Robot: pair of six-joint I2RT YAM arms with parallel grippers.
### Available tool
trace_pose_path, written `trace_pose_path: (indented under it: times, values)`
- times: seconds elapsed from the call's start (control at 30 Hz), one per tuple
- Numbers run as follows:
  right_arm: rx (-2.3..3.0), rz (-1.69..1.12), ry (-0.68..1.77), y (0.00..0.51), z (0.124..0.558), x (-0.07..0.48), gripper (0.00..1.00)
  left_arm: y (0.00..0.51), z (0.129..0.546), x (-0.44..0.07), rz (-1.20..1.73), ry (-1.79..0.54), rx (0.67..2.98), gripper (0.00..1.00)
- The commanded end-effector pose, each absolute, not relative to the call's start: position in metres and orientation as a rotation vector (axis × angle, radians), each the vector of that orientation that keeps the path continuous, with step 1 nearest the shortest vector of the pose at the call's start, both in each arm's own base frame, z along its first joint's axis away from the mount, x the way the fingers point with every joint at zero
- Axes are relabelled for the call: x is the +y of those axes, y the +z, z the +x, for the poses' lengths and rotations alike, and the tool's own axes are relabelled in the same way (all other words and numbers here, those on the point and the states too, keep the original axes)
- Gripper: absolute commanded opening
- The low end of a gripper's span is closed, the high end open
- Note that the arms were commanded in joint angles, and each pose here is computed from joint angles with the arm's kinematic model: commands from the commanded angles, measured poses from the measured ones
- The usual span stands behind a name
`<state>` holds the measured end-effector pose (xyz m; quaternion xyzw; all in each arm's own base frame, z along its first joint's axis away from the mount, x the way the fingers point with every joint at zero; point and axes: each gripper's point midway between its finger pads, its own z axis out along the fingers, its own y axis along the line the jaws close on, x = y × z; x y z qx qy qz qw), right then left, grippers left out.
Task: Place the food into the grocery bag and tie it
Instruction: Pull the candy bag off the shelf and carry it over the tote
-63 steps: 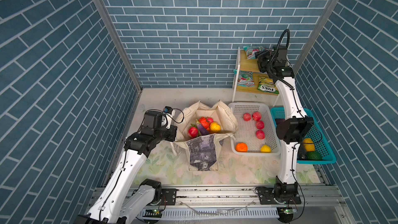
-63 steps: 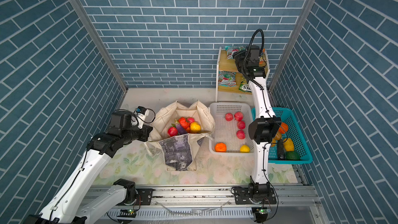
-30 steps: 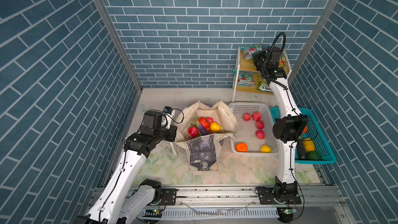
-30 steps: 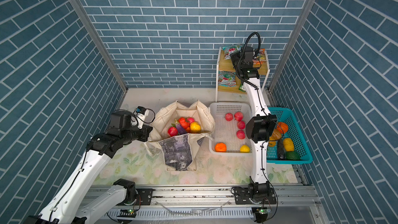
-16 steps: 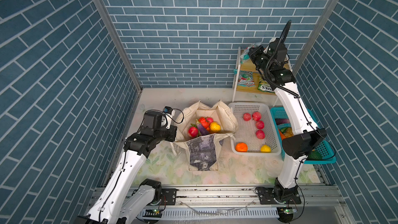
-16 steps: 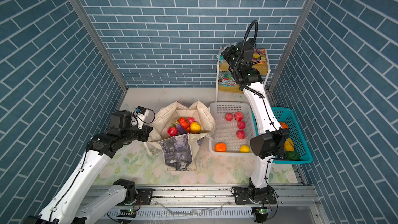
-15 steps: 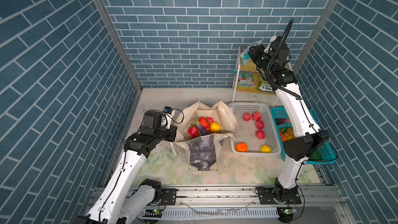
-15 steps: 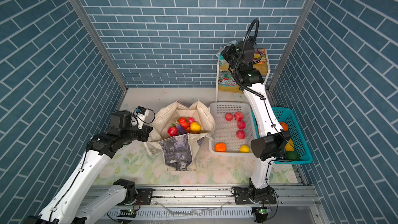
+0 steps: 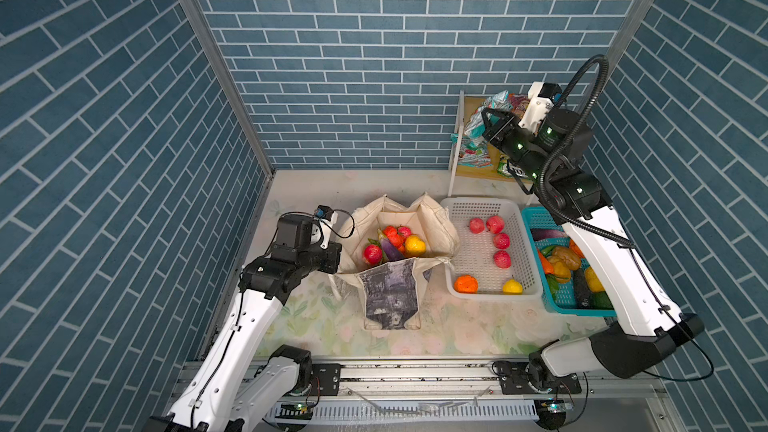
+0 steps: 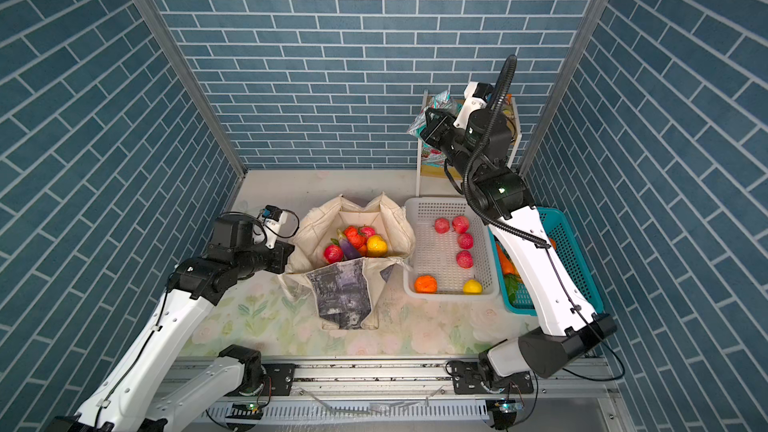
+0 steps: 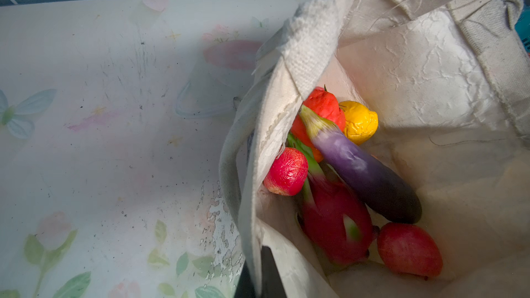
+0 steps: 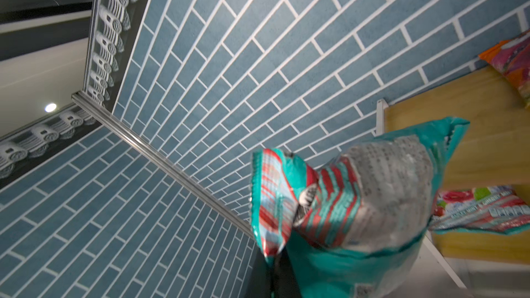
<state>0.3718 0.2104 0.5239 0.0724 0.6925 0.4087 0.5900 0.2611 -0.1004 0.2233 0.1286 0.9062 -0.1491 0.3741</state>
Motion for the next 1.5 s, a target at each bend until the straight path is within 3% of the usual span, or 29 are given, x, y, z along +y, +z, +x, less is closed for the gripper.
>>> trace_pose_path:
  times: [0.0, 0.3, 0.53, 1.1, 1.47]
  values:
    - [1.581, 0.084, 0.986, 0.525, 0.343, 0.219, 0.0, 0.223, 0.265, -0.097, 0.324, -0.36, 2.303, 0.0]
    - [1.76, -0.06, 1.041, 0.456, 0.307, 0.254, 0.0, 0.221, 0.265, -0.096, 0.322, -0.351, 2.31, 0.0]
    - [1.797, -0.144, 1.051, 0.444, 0.288, 0.267, 0.0, 0.22, 0.266, -0.095, 0.319, -0.339, 2.313, 0.0]
    - [1.907, -0.621, 1.146, 0.405, 0.231, 0.369, 0.0, 0.219, 0.266, -0.097, 0.324, -0.354, 2.318, 0.0]
    - [2.041, -0.739, 1.116, 0.358, 0.231, 0.401, 0.0, 0.221, 0.266, -0.097, 0.325, -0.358, 2.311, 0.0]
